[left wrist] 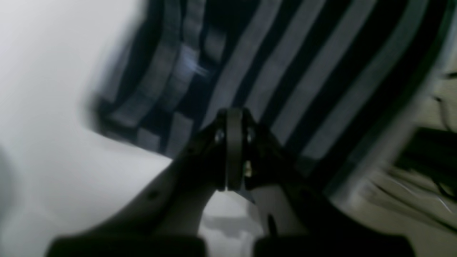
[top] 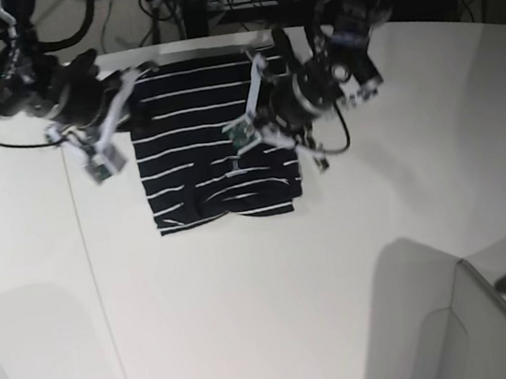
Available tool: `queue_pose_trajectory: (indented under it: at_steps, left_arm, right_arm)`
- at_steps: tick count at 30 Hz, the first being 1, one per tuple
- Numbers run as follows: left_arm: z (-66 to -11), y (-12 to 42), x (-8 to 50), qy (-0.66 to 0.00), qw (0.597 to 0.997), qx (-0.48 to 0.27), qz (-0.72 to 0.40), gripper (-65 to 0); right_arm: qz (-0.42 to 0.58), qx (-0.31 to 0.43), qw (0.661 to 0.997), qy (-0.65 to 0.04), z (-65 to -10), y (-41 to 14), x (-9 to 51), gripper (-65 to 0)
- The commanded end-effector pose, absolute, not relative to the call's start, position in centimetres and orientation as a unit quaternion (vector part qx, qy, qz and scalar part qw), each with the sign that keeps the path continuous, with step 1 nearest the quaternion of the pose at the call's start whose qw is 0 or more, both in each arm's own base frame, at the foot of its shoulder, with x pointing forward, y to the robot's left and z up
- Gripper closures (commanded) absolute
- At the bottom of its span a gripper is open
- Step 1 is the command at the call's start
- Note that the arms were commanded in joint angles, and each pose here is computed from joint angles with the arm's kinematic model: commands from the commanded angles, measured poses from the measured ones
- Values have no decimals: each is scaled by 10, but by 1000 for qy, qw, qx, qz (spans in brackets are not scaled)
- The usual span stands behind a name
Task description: Layout the t-shirt on the table in an organized manner, then fold the t-shirt properly
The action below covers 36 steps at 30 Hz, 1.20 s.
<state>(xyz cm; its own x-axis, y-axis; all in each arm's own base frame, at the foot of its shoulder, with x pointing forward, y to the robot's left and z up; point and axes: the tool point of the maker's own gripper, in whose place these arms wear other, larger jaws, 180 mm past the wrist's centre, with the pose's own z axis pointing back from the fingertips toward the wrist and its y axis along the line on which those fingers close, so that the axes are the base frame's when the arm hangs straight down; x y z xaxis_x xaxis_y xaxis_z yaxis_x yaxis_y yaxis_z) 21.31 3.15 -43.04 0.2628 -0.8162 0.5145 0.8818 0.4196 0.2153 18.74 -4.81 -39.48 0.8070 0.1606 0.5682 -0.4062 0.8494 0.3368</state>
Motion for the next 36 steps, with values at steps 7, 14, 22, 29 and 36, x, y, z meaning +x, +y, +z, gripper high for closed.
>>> queue_pose_trajectory:
  at_steps: [7,14,22,29,36]
  left_arm:
    - [-446,29,193,-269,808,-96,-516,0]
    - [-476,36,175,-222,826,-116,-506,0]
    - [-443,29,204,-276,810,-100,-508,0]
    - [-382,81,234,-359,821,-25,-444,0]
    - [-405,162,181,-282,873,28,-397,0]
  right_arm:
    - [132,243,928,-250,-429,-45,187,-2]
    - [88,245,936,-235,-470,-56,178,-2]
    - [92,248,927,-268,-450,-53,183,-2]
    - [129,213,912,-325,-394,-76,178,-2]
    - [81,136,950,-267,-411,-145,124,-2]
